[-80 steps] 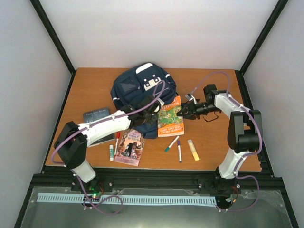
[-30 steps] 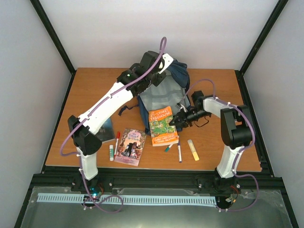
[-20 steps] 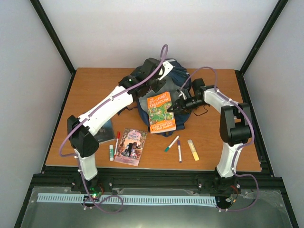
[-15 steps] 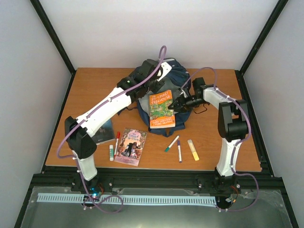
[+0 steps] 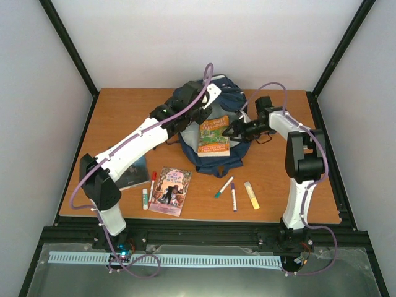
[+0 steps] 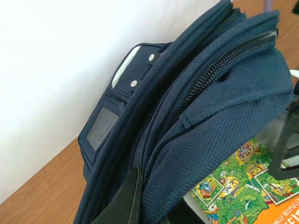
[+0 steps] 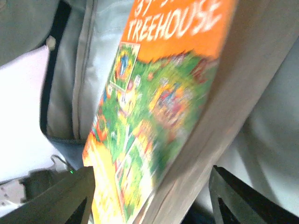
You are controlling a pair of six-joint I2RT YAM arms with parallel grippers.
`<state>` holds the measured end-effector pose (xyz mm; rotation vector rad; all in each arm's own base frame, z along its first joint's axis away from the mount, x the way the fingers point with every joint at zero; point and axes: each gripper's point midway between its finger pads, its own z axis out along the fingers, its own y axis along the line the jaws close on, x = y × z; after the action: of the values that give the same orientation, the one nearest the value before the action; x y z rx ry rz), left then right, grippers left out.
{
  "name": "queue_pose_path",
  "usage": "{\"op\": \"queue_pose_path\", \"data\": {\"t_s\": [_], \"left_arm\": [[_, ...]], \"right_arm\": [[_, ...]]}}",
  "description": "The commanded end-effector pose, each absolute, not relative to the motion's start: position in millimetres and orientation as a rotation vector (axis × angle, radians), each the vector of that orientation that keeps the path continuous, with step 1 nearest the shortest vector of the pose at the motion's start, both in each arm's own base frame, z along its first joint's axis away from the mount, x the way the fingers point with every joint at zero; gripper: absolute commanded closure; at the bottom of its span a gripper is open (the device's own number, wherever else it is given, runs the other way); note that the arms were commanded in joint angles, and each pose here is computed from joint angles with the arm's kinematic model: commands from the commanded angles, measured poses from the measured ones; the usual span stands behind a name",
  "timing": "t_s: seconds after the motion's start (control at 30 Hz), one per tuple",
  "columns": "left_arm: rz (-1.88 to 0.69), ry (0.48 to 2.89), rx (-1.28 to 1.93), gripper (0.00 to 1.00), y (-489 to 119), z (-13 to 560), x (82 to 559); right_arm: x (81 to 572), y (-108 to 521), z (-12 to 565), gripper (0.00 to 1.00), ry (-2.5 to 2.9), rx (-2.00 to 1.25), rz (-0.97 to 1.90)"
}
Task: Pack the student bag
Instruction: Place the book in the student bag.
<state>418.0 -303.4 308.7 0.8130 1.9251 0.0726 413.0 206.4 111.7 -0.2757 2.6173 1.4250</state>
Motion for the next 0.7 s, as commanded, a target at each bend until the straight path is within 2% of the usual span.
{"op": "queue_pose_path", "data": {"t_s": [0.0,0.17,0.43,0.53,0.67], "left_arm": [[-0.042,1.763,0.668,0.99,-302,382,412],[-0.063,1.776,0.668,0.99,-303,379,410],[-0.129,1.827,0.649,0.99,-305,367,403],[-0.160,1.840,0.639,0.99,-305,367,400],[-0.182,1.842,0.623,0.99,-306,370,399]], "right_arm": [[385,186,133,0.30,2.587,-0.429,1.257],[355,172,144,0.34,2.517,-0.627,1.026],[319,185,144,0.51,2.164,-1.248,0.464],[319,189,140,0.51,2.053,-1.371,0.280],[329,192,135,0.46,1.985,-1.435,0.137]]}}
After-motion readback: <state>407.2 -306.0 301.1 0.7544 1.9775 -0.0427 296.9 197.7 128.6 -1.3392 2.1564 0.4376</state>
